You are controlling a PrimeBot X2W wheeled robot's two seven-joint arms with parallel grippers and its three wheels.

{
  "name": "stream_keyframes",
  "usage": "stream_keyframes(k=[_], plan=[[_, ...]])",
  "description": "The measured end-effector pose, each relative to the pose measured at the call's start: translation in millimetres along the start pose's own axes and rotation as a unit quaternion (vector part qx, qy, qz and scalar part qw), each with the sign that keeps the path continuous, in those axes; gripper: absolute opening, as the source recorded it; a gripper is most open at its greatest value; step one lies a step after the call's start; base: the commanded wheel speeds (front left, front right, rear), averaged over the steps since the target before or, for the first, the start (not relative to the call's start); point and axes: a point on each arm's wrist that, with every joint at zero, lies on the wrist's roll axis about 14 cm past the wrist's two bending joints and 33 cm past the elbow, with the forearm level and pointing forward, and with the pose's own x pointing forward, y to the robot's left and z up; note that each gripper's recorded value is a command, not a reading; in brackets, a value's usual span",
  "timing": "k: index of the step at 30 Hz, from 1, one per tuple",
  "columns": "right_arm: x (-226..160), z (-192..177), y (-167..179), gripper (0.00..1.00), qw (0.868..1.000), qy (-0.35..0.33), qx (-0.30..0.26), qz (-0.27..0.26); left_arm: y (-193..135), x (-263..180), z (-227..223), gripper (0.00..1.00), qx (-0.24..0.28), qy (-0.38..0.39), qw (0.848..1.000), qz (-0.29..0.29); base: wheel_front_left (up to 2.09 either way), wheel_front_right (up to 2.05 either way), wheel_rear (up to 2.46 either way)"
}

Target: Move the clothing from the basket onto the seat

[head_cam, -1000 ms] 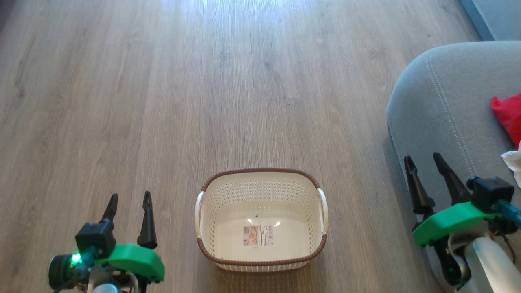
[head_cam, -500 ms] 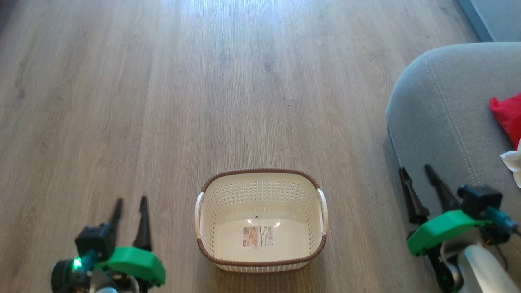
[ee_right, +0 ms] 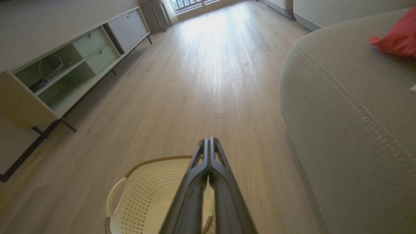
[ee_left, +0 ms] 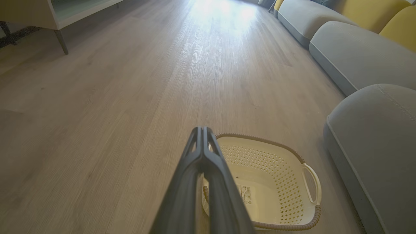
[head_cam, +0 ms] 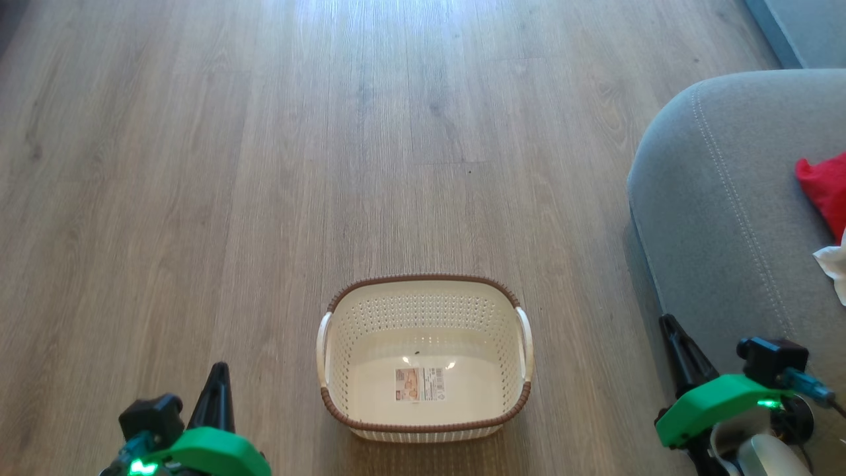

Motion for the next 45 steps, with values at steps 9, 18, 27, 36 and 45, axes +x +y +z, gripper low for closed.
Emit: stream_keyframes(k=[9, 18, 27, 36, 45], plan=[[1, 4, -3, 0.00, 0.999, -0.003, 0.042, -0.011, 2, 1, -1, 0.00, -0.045, 0.008, 0.999, 0.006, 0.00, 0.00, 0.00], [3, 7, -3, 0.00, 0.996, -0.008, 0.092, -0.019, 4, 4, 1, 0.00, -0.098, 0.012, 0.995, 0.010, 0.00, 0.00, 0.00], [4, 9, -4, 0.00, 0.989, -0.010, 0.142, -0.026, 7, 4, 0, 0.00, -0.150, 0.021, 0.988, 0.016, 0.00, 0.00, 0.00], [5, 13, -6, 0.00, 0.981, -0.016, 0.190, -0.033, 7, 6, 1, 0.00, -0.202, 0.026, 0.979, 0.017, 0.00, 0.00, 0.00], [7, 15, -4, 0.00, 0.970, -0.018, 0.241, -0.035, 7, 8, 2, 0.00, -0.253, 0.030, 0.967, 0.017, 0.00, 0.00, 0.00]])
